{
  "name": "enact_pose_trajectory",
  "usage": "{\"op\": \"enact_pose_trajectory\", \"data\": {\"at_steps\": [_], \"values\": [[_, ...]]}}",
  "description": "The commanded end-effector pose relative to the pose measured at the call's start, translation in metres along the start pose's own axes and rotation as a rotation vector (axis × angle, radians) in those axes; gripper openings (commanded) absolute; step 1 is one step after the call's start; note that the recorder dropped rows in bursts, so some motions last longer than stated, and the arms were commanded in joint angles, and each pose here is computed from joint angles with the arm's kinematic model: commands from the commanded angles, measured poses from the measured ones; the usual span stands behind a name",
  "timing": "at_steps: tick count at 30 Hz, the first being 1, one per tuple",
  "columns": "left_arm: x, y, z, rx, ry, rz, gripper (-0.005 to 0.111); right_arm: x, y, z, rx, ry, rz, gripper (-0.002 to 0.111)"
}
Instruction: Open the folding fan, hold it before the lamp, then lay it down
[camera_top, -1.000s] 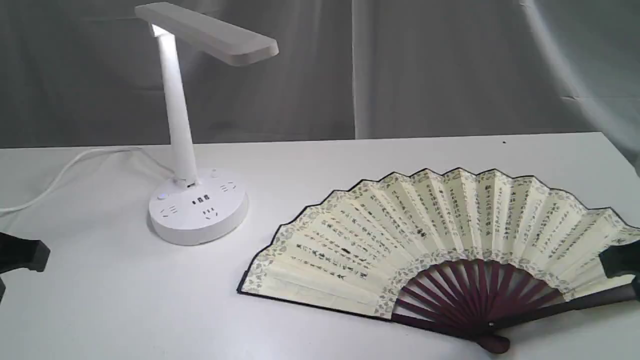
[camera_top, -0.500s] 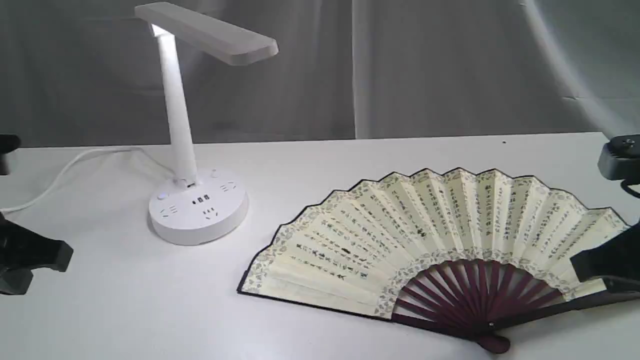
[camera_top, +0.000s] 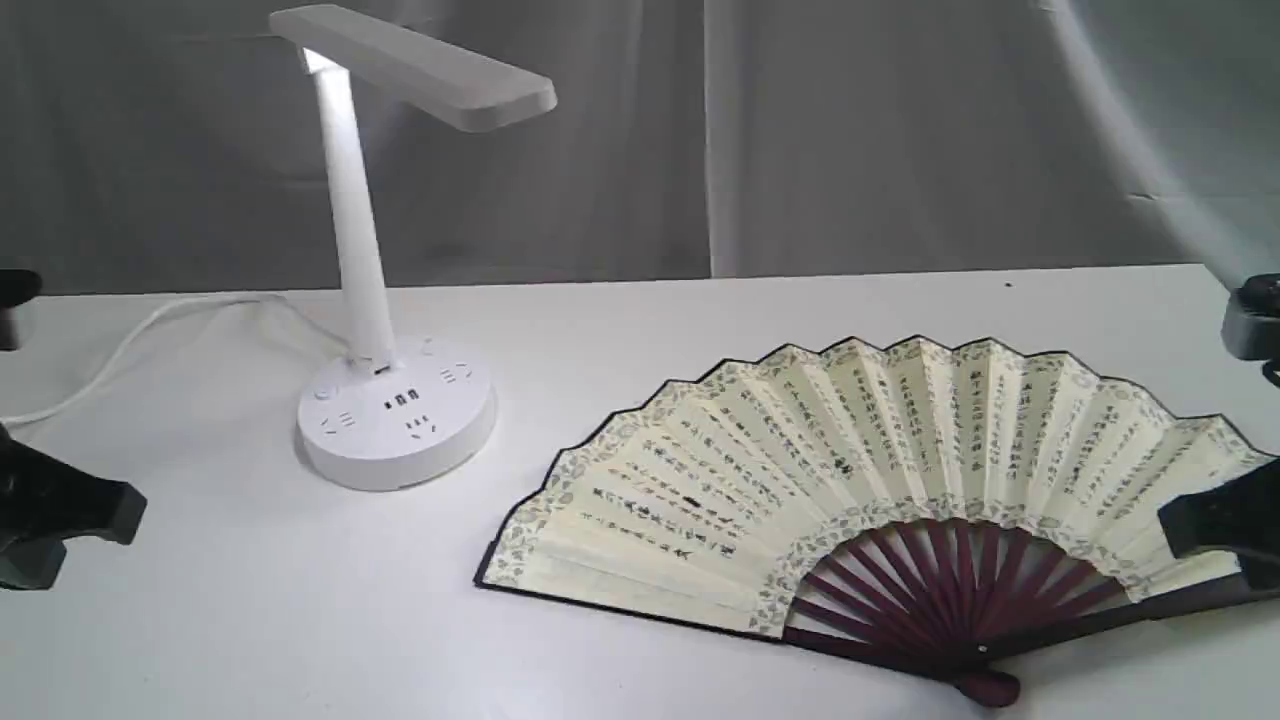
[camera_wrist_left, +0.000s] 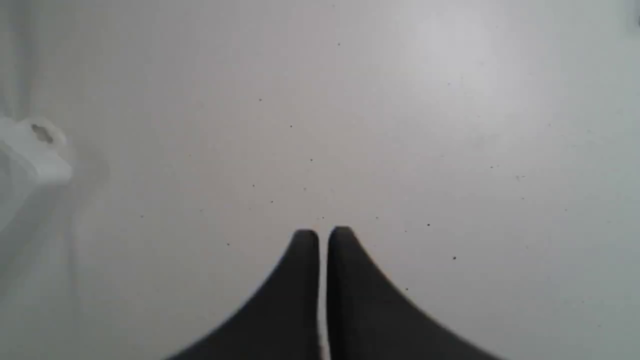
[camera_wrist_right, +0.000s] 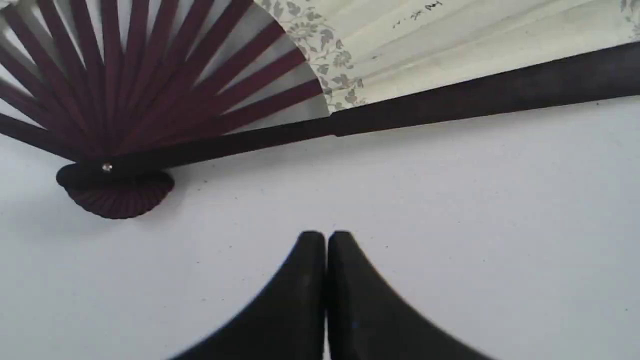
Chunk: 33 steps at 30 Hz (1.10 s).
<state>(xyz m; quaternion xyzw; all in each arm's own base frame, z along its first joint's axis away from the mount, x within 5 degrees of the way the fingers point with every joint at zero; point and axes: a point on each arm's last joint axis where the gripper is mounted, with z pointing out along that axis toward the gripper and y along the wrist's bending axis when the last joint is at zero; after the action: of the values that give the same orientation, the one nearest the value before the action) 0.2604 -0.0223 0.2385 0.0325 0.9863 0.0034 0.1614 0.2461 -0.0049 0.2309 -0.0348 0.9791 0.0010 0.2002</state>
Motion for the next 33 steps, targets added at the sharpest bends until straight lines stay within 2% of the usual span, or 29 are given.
{"op": "enact_pose_trajectory", "data": {"at_steps": [1,10,19,26,33], "values": [[-0.002,-0.002,-0.006,0.006,-0.034,0.008,0.000,0.000,0.001,-0.003,0.006,-0.004,-0.006,0.000],[0.004,-0.001,-0.037,0.009,-0.138,0.005,0.000,0.004,0.001,-0.008,0.003,0.019,-0.006,0.000],[0.020,-0.002,-0.084,0.051,-0.300,-0.029,0.000,0.014,0.001,-0.056,0.044,-0.128,-0.030,0.000],[0.049,0.000,-0.130,0.057,-0.438,-0.029,0.000,0.031,0.004,-0.103,0.060,-0.299,-0.022,0.000],[0.080,0.002,-0.170,0.074,-0.632,-0.056,0.000,0.051,0.007,-0.136,0.070,-0.417,-0.016,0.000]]}}
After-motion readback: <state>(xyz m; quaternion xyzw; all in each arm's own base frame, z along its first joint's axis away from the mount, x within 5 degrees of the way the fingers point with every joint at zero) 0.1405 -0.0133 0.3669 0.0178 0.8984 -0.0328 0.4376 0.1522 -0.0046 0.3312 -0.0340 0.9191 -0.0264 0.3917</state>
